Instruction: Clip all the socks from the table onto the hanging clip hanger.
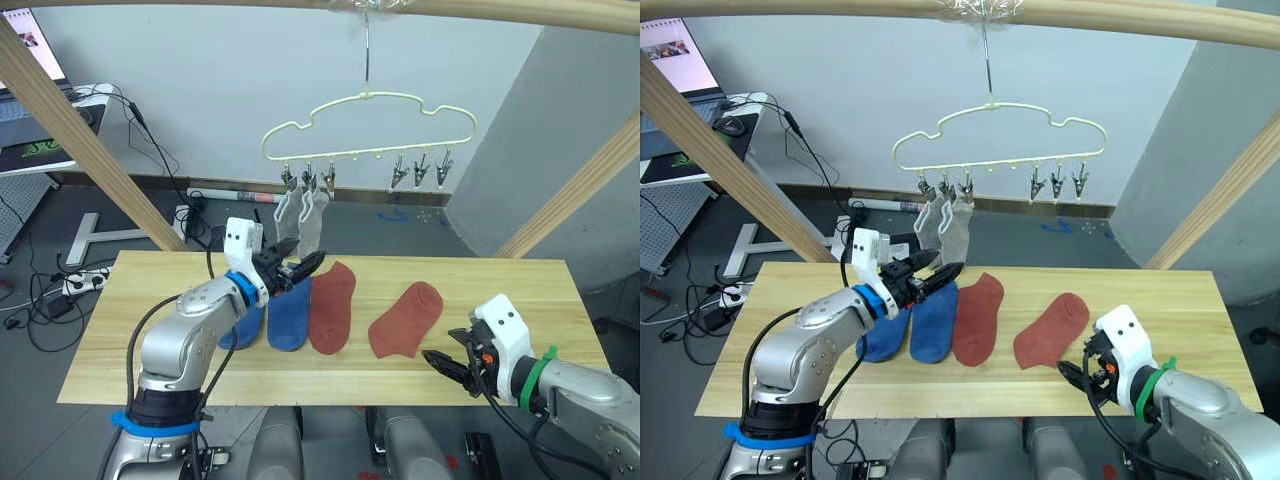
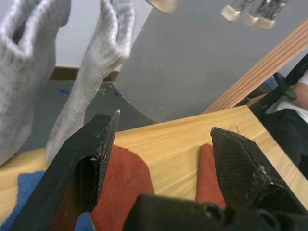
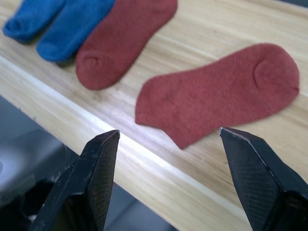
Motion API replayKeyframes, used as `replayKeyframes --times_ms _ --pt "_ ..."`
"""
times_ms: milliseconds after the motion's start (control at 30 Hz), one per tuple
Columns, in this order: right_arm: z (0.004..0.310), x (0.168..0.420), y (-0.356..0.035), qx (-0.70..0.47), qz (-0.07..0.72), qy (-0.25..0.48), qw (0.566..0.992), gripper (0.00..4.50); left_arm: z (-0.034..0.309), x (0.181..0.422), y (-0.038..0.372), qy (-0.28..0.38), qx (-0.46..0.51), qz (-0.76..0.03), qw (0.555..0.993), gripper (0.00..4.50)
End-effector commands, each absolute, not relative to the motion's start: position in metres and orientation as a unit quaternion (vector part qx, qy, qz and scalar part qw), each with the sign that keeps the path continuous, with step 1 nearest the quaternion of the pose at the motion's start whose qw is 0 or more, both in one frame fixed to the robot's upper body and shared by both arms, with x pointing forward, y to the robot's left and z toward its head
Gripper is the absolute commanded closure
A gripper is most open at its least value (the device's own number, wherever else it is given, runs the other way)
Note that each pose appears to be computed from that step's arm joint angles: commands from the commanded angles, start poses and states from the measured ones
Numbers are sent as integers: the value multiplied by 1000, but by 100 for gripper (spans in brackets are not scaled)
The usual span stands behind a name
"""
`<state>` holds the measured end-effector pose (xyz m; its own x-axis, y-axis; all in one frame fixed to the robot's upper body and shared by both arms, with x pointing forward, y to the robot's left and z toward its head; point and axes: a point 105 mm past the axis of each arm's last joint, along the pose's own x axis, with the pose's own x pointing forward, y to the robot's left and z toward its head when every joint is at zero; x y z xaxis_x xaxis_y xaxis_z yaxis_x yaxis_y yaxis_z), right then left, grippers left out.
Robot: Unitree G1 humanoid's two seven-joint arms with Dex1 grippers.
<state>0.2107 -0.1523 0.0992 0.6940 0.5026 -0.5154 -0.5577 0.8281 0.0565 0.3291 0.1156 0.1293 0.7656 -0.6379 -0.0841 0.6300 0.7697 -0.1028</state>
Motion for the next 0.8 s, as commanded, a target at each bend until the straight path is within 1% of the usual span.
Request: replayKeyframes --times_ms 33,100,267,367,467,633,800 --pt "108 212 -154 -58 277 228 932 104 123 326 105 44 -24 -345 937 103" --pt "109 212 -155 -50 271 221 935 104 120 328 101 41 -21 -346 937 103" --pt "111 215 -163 -45 254 211 943 104 121 340 95 26 -21 -337 941 103" --pt "113 214 -167 -43 251 208 944 104 118 341 94 24 -22 -336 941 103" --pt "110 222 -169 -49 238 208 947 104 115 341 85 16 -14 -348 937 103" --pt "115 225 -162 -45 247 200 947 104 119 344 68 4 -15 -360 933 103" --pt "118 226 -162 -45 249 196 947 104 123 352 65 1 -7 -352 936 103"
